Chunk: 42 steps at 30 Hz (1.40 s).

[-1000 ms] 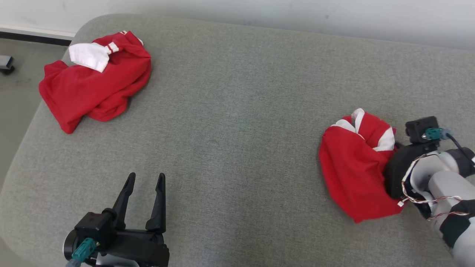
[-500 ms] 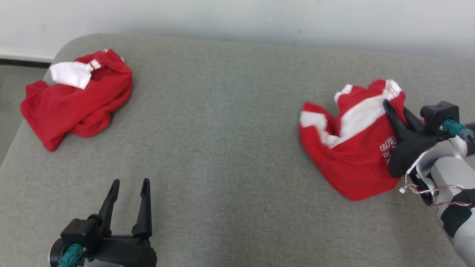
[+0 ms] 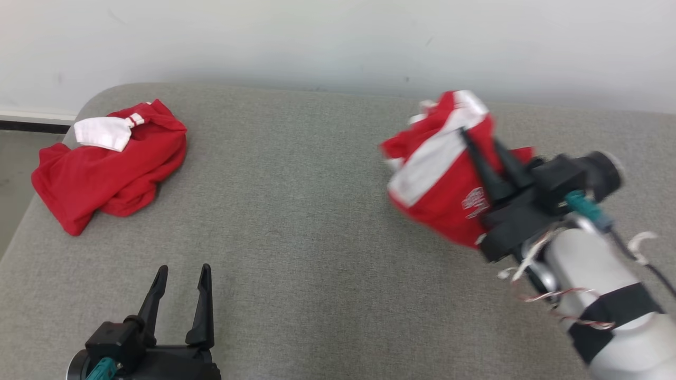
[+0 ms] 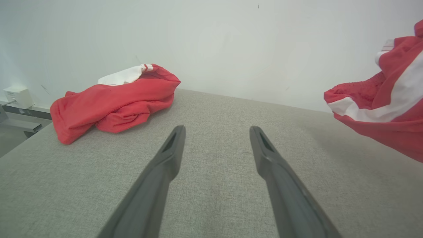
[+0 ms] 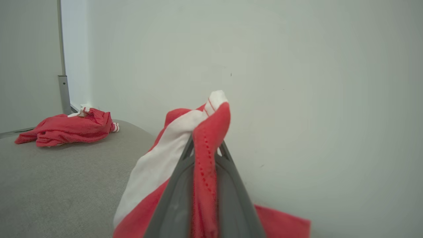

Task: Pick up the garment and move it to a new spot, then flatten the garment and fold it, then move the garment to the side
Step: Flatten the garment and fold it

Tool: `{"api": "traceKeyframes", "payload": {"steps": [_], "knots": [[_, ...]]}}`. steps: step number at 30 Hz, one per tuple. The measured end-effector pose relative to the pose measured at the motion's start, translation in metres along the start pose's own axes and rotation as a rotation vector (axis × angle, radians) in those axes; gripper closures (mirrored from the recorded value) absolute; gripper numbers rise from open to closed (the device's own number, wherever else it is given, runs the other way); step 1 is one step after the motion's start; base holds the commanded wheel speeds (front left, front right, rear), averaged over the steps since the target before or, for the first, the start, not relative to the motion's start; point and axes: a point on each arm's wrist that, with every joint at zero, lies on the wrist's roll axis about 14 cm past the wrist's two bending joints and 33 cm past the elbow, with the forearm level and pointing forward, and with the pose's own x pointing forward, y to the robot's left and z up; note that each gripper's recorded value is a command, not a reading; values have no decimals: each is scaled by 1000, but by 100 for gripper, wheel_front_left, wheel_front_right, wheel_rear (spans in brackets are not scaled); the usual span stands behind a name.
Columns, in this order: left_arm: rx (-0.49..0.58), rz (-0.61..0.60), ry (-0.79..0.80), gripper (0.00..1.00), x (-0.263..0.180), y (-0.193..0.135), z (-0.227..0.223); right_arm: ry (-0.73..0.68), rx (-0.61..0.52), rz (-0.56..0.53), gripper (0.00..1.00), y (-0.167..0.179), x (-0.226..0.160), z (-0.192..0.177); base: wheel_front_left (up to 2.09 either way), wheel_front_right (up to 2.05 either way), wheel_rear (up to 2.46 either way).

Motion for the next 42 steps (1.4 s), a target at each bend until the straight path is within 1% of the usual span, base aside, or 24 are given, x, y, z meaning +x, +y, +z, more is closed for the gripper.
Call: {"api": "traceKeyframes", "payload": {"steps": [2, 5, 10, 16, 17, 18, 19, 20, 25, 32, 36, 42], "knots": [[0, 9, 0, 0, -2, 3, 0, -17, -4, 54, 100, 21, 5, 5, 0, 0, 0], [-2, 18, 6, 0, -7, 5, -2, -9, -9, 128, 100, 49, 7, 1, 0, 0, 0], [-6, 29, 3, 0, -9, 8, 0, 80, 3, 221, 100, 86, -11, -32, 0, 0, 0], [-15, 31, 11, 0, -11, 6, -3, 191, 71, 242, 100, 106, -49, -69, 0, 0, 0], [-15, 27, 12, 0, -11, 5, -4, 210, 82, 235, 91, 106, -56, -75, 0, 0, 0], [-16, 24, 11, 0, -10, 4, -4, 226, 94, 225, 85, 105, -63, -81, 0, 0, 0], [-17, 20, 12, 0, -9, 2, -4, 239, 106, 211, 18, 103, -69, -85, 0, 0, 0], [-18, 18, 12, 0, -8, 1, -4, 246, 119, 190, 0, 100, -73, -87, 0, 0, 0], [-22, -8, 15, 0, -3, -8, -6, 205, 162, 64, 0, 69, -82, -77, 0, 0, 0], [-25, -34, 14, 0, 2, -16, -7, 140, 186, -97, 0, 31, -100, -60, 0, 0, 0], [-24, -39, 3, 0, 2, -18, -3, 120, 205, -176, 0, 17, -114, -56, 0, 0, 0], [-4, -31, -5, 0, -3, -13, 0, 136, 246, -260, 0, 16, -141, -62, 0, 0, 0]]}}
